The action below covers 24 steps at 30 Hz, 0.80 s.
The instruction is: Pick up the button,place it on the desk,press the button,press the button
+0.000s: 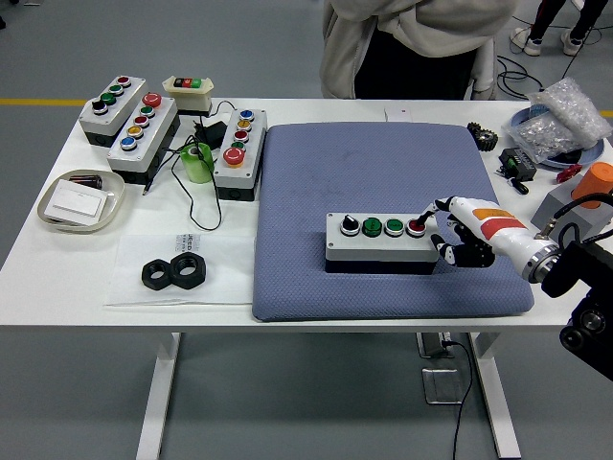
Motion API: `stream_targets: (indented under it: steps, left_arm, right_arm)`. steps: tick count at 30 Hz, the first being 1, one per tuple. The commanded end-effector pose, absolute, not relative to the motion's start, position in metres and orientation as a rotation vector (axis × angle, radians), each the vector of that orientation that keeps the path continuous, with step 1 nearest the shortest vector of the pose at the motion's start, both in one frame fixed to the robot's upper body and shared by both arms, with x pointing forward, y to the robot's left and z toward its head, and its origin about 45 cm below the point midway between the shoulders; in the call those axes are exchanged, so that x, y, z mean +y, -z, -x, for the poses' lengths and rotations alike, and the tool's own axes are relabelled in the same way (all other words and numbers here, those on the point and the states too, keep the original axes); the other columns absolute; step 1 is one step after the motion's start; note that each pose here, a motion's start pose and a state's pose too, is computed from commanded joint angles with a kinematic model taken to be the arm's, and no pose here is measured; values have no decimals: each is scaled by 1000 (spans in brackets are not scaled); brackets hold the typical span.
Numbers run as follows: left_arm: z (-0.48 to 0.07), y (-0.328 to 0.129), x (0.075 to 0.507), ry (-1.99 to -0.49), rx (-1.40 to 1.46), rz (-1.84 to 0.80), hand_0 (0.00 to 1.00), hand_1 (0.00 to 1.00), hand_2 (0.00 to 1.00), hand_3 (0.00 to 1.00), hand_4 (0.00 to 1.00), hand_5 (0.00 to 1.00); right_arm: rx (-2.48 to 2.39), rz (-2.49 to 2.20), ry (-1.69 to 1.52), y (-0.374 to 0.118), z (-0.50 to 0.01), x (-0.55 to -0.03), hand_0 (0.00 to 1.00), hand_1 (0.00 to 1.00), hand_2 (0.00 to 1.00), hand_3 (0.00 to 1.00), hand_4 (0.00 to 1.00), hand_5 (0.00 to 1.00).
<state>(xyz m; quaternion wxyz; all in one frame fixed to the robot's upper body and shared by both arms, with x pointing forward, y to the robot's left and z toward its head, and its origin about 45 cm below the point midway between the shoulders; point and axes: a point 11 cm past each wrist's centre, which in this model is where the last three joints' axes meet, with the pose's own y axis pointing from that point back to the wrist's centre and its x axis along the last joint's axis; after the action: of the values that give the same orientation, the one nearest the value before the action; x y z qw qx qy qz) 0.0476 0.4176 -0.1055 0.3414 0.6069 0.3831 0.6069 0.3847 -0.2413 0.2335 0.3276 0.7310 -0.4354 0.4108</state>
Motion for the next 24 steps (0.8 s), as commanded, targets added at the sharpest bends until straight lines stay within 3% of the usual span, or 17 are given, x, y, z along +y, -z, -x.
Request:
stream_targets:
  steps: [24]
  left_arm:
    - [-47, 106, 417, -1579, 996, -1579, 745, 781, 852, 768, 539, 998]
  right_arm:
    - [-1045, -1946, -1074, -220, -389, -213, 45, 2, 17, 625, 540, 2]
